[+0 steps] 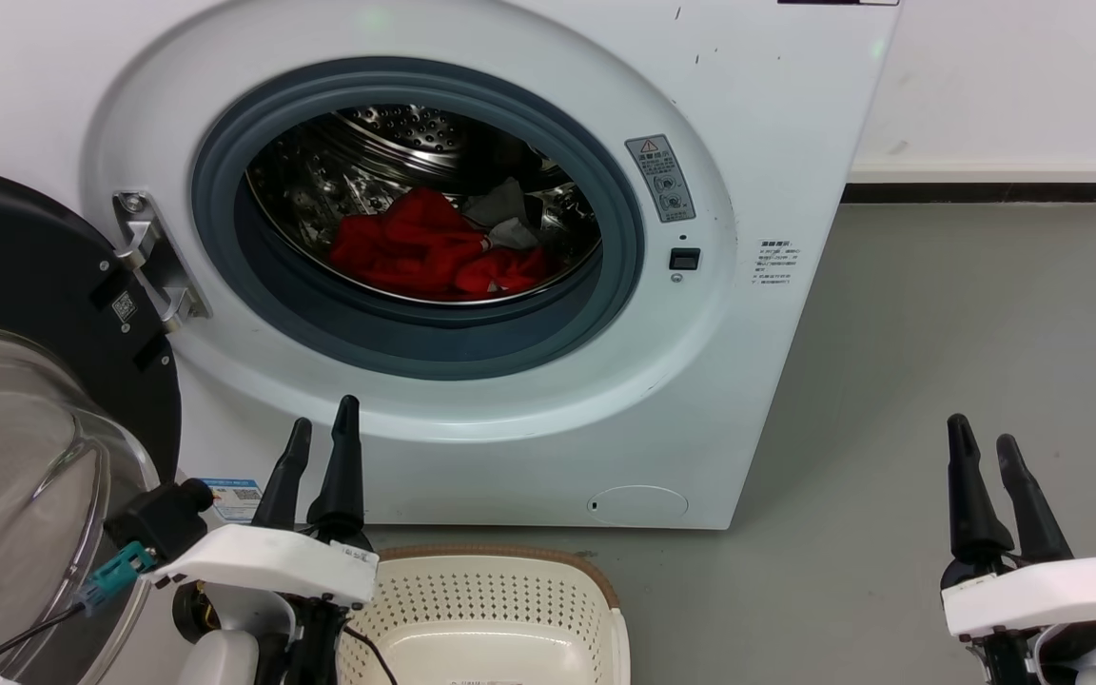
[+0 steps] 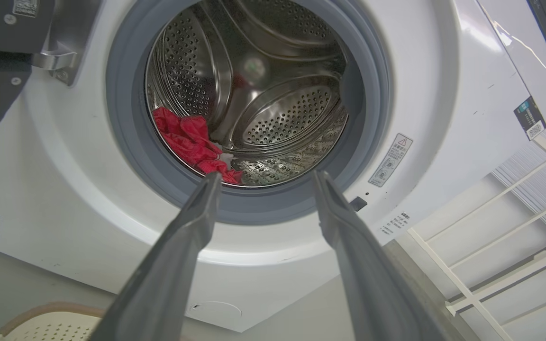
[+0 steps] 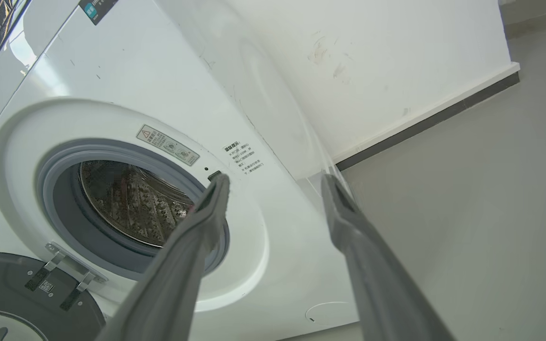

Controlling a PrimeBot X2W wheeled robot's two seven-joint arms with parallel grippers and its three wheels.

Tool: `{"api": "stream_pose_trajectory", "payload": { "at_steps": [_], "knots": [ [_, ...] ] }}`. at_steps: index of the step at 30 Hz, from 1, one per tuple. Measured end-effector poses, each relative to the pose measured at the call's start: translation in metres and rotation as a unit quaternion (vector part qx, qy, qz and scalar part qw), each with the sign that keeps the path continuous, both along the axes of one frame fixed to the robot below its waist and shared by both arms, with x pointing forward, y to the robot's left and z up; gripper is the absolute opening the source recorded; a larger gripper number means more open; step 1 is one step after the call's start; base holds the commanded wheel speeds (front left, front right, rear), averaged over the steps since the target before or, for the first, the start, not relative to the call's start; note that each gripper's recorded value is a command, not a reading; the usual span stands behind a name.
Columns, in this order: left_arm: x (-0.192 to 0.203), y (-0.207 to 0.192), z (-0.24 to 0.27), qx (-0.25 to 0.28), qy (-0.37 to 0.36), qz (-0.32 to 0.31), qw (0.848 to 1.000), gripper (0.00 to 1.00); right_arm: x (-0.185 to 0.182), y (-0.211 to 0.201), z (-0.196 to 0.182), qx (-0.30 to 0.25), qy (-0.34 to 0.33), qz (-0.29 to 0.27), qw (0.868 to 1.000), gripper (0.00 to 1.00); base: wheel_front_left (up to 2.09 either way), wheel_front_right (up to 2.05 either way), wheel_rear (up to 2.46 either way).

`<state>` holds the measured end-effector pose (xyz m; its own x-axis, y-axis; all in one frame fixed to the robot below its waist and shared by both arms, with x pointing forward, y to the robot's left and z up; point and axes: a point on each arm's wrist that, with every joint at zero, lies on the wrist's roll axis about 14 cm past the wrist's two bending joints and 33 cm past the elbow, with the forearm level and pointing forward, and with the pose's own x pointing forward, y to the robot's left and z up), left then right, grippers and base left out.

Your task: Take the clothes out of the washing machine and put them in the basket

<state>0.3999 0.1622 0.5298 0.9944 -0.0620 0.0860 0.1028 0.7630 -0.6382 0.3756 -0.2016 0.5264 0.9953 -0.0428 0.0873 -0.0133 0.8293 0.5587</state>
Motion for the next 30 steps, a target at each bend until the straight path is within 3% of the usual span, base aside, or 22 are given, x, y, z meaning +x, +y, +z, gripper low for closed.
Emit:
{"api": "stream_pose_trajectory", "payload": {
  "at_steps": [16,30],
  "knots": [
    [0.002,-0.010,0.006,0.097,-0.025,-0.008,0.995,1.00,-0.002,0.002,-0.002,-0.108,0.001,0.000,0.994,1.00,0.00,0.00,0.00],
    [0.002,-0.014,0.008,0.184,-0.044,-0.009,0.982,1.00,-0.003,0.007,0.001,-0.202,-0.005,0.006,0.979,1.00,0.00,0.00,0.00]
  ]
}}
